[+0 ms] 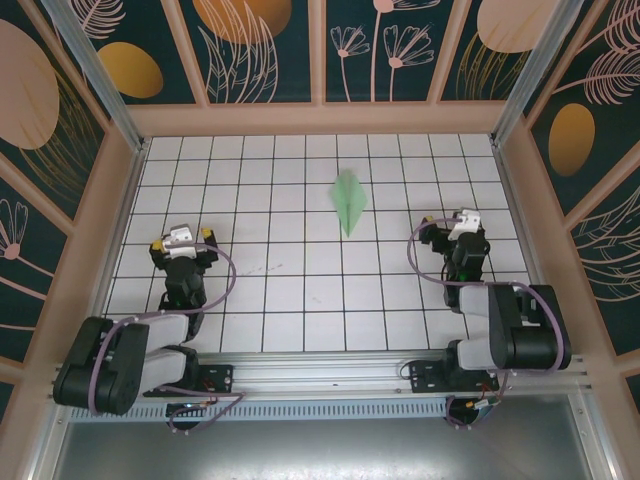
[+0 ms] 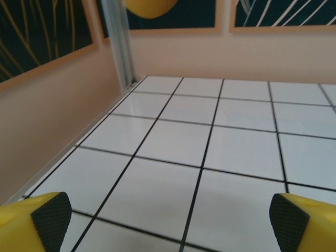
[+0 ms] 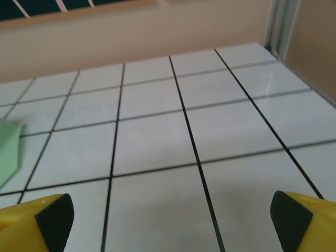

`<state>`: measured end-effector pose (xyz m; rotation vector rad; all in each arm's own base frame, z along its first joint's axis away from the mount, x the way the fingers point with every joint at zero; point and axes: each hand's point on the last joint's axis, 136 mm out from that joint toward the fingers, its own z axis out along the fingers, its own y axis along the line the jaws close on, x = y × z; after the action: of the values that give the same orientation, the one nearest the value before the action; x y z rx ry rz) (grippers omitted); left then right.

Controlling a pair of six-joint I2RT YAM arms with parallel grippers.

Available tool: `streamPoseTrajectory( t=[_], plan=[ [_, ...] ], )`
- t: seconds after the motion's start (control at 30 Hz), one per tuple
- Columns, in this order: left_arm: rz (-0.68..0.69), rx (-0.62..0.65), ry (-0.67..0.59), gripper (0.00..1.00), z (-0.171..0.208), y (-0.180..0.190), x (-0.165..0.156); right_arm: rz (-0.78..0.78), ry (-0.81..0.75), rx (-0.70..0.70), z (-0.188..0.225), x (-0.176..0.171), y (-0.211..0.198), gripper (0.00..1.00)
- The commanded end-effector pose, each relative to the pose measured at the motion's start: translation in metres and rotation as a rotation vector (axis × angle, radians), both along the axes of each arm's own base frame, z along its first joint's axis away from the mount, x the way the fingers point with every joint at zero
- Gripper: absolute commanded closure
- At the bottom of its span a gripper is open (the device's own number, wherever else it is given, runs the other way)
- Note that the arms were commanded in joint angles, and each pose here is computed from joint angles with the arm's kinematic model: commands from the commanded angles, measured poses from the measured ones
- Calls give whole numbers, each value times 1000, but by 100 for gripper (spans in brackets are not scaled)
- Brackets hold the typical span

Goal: Fold a paper plane with a square sheet of paper (fold left side to right side)
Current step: Reset both arms

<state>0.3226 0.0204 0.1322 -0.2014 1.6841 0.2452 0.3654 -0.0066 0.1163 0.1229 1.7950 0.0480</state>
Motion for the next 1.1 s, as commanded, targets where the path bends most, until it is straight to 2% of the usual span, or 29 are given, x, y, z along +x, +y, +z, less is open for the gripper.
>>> streamPoseTrajectory(
  t=[0.0, 0.1, 0.17, 0.33, 0.4, 0.5, 1.07],
  plan=[
    [-85, 31, -164, 1, 38, -13, 9, 75, -128, -31, 19, 2, 11, 1],
    [-159, 21, -140, 1, 29, -25, 21, 100, -123, -37, 9, 4, 14, 1],
    [-108, 5, -169, 1, 29, -16, 19, 106, -100, -14, 7, 8, 11, 1],
    [-97, -37, -173, 1, 20, -6, 25, 77, -78, 20, 4, 12, 2, 1],
    [-113, -46, -91, 1, 11, -8, 40, 61, -75, 21, 3, 12, 0, 1],
    [-87, -90, -62, 1, 5, 3, 50, 58, -75, 17, 3, 12, 1, 1],
    [-47, -103, -74, 1, 6, 11, 48, 44, -74, 9, 3, 13, 0, 1]
  ],
)
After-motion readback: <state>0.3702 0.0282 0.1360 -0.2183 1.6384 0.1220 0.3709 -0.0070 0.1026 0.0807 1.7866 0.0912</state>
